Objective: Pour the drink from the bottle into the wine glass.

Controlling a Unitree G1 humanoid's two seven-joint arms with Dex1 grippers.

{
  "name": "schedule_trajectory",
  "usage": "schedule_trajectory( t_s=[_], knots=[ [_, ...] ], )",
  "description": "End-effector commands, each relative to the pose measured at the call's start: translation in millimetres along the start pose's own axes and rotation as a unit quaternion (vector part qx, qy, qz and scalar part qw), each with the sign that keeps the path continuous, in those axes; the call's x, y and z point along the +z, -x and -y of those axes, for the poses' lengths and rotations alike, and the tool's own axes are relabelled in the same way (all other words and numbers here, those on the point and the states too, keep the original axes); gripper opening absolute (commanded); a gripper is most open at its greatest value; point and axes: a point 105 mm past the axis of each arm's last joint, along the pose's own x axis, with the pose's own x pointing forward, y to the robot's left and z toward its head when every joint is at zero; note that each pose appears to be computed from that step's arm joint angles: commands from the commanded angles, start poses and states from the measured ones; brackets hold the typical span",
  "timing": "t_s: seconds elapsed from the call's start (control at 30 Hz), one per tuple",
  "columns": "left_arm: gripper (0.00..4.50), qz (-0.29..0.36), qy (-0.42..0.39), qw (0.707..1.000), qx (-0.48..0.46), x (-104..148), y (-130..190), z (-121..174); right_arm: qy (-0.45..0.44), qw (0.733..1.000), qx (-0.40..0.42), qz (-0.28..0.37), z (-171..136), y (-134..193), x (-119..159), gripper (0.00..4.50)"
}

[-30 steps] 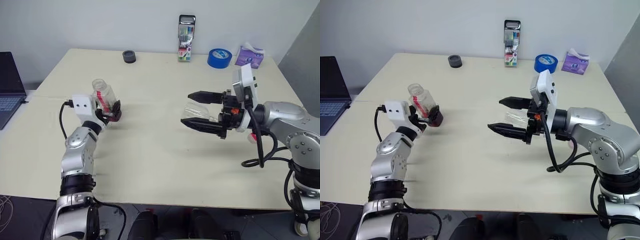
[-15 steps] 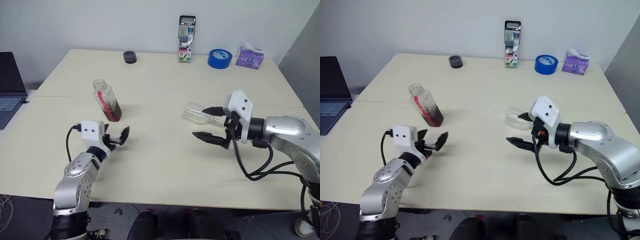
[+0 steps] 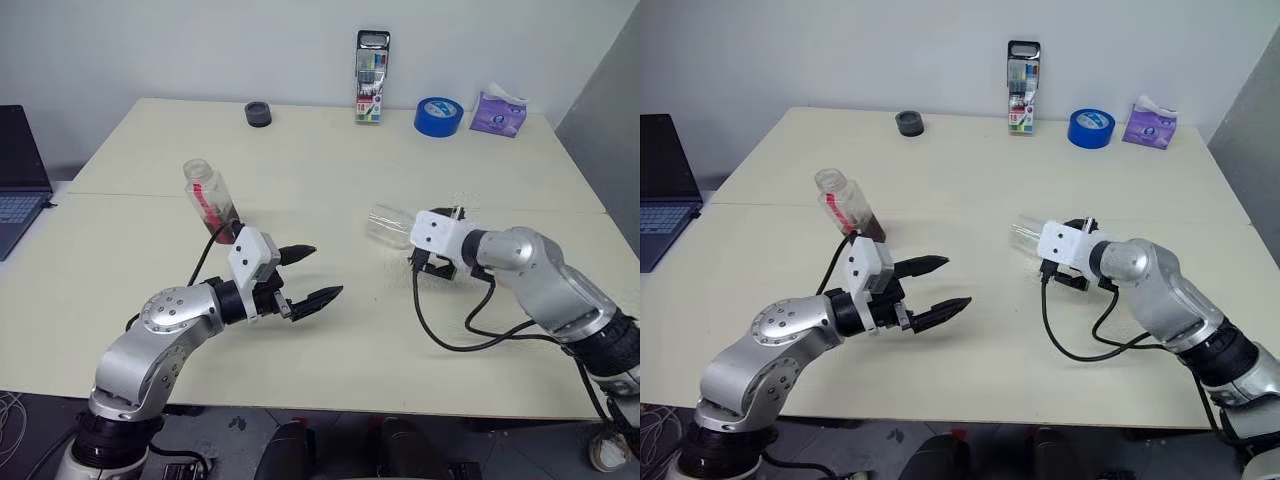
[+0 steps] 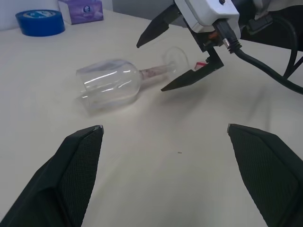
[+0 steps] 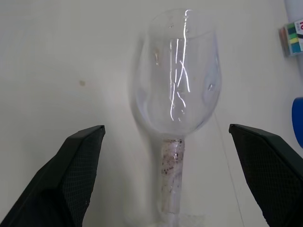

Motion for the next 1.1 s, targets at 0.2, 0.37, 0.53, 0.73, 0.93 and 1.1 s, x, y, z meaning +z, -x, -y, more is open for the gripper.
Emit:
schedule_trajectory(
  t_s=[0.2,0.37,0.53,0.73,0.93,1.1],
  knots=[
    [4.47,0.022,-0.014,1.0,-0.003,8,-4,8,0.067,0.997,0.003,-0.033,7,-16,-4,4.5],
    [4.47,0.023,-0.009,1.0,0.0,7,-3,11,0.08,0.995,-0.007,-0.059,15,-20,-16,4.5],
    [4.47,0.025,-0.006,1.0,0.005,6,-3,11,0.069,0.995,-0.019,-0.074,22,-24,-26,4.5],
    [4.47,0.027,-0.009,1.0,0.006,8,-6,7,0.064,0.993,-0.035,-0.09,35,-36,-32,4.5],
    [4.5,0.028,-0.01,1.0,0.003,10,-9,7,0.072,0.989,-0.042,-0.12,45,-47,-45,4.1],
    [4.5,0.024,-0.009,1.0,0.006,9,-7,7,0.072,0.988,-0.04,-0.133,50,-44,-55,2.52]
  ],
)
